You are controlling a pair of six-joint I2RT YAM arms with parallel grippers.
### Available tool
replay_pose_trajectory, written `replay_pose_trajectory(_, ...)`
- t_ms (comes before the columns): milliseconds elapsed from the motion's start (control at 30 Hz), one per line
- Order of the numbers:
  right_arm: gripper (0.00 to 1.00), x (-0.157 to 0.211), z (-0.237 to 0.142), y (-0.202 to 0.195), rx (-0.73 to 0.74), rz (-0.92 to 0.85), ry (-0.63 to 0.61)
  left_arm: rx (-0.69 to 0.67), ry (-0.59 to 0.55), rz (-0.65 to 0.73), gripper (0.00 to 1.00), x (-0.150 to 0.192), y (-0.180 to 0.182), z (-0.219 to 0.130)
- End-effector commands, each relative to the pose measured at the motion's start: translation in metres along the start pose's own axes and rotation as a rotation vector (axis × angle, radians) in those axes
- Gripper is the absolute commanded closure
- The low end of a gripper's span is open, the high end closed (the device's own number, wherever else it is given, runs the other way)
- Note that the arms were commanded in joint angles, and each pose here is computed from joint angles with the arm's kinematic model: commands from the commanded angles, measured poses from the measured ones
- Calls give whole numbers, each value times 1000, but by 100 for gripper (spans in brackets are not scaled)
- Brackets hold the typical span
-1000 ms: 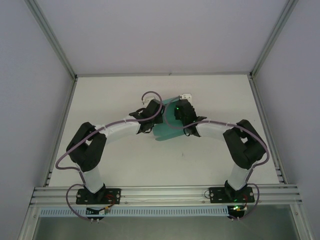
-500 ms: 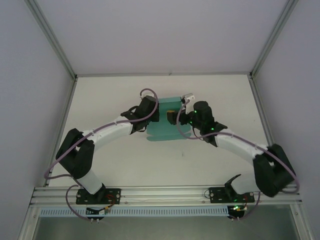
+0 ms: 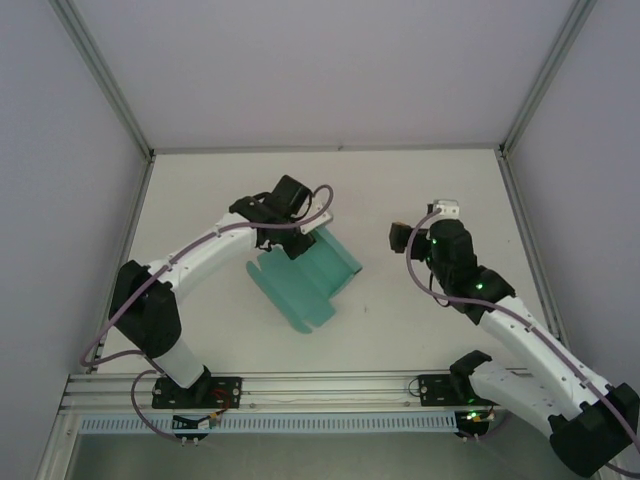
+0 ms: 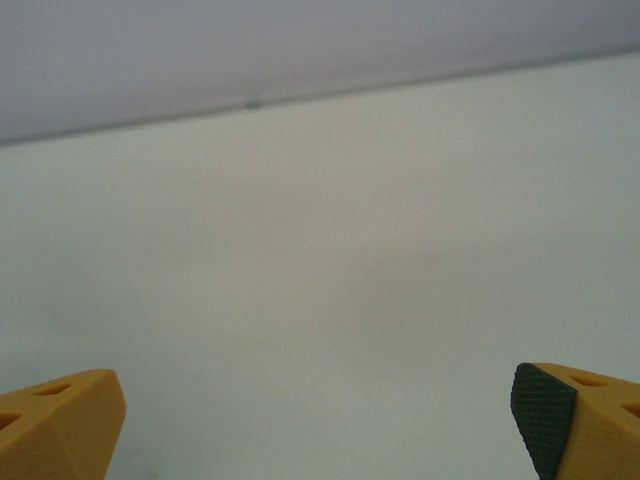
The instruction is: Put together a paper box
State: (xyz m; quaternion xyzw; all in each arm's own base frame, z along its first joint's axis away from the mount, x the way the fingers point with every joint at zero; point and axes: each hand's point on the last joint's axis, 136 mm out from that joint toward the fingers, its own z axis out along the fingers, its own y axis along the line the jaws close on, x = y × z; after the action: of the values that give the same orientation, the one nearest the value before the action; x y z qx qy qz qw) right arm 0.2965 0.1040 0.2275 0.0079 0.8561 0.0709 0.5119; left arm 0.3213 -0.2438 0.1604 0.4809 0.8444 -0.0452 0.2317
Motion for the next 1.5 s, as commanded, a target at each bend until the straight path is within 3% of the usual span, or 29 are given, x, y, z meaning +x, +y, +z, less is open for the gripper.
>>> replay_pose_trajectory(0, 0, 16, -5, -18, 91, -8, 100, 121, 205, 161, 100, 36, -21, 2)
replay_pose_trajectory(200, 0, 25, 8, -22, 122, -28, 171, 109, 374, 189, 100, 50, -27, 38)
replay_pose_trajectory(300, 0, 26, 13, -23, 132, -33, 191, 33, 426, 197, 100, 48, -21, 56)
replay_pose_trajectory(533, 0, 32, 19, -30, 147, -25, 200, -264, 398, 111, 100, 28, 20, 91)
replay_pose_trajectory(667, 0, 41, 22, -37, 162, 4, 218, -435, 402, 155, 100, 25, 26, 113)
replay_pose_trajectory(867, 0, 49, 25, -42, 162, 38, 239, -468, 454, 209, 100, 31, 19, 144)
replay_pose_trajectory(1000, 0, 53, 26, -44, 158, 44, 252, -444, 411, 185, 100, 22, 16, 143)
replay_pose_trajectory(1133, 0, 55, 26, -45, 153, 43, 258, -361, 359, 208, 62, 10, 6, 128)
replay_pose_trajectory(1267, 0, 56, 25, -44, 134, 38, 261, -319, 317, 239, 45, -1, 2, 110)
replay_pose_trajectory(1400, 0, 55, 23, -37, 83, 16, 259, -274, 288, 271, 17, -10, -1, 87)
replay_pose_trajectory(1433, 0, 54, 22, -36, 74, 10, 252, -261, 275, 279, 0, -14, -3, 80)
replay_pose_trajectory(1467, 0, 53, 21, -35, 64, 2, 247, -255, 253, 278, 0, -18, -4, 74)
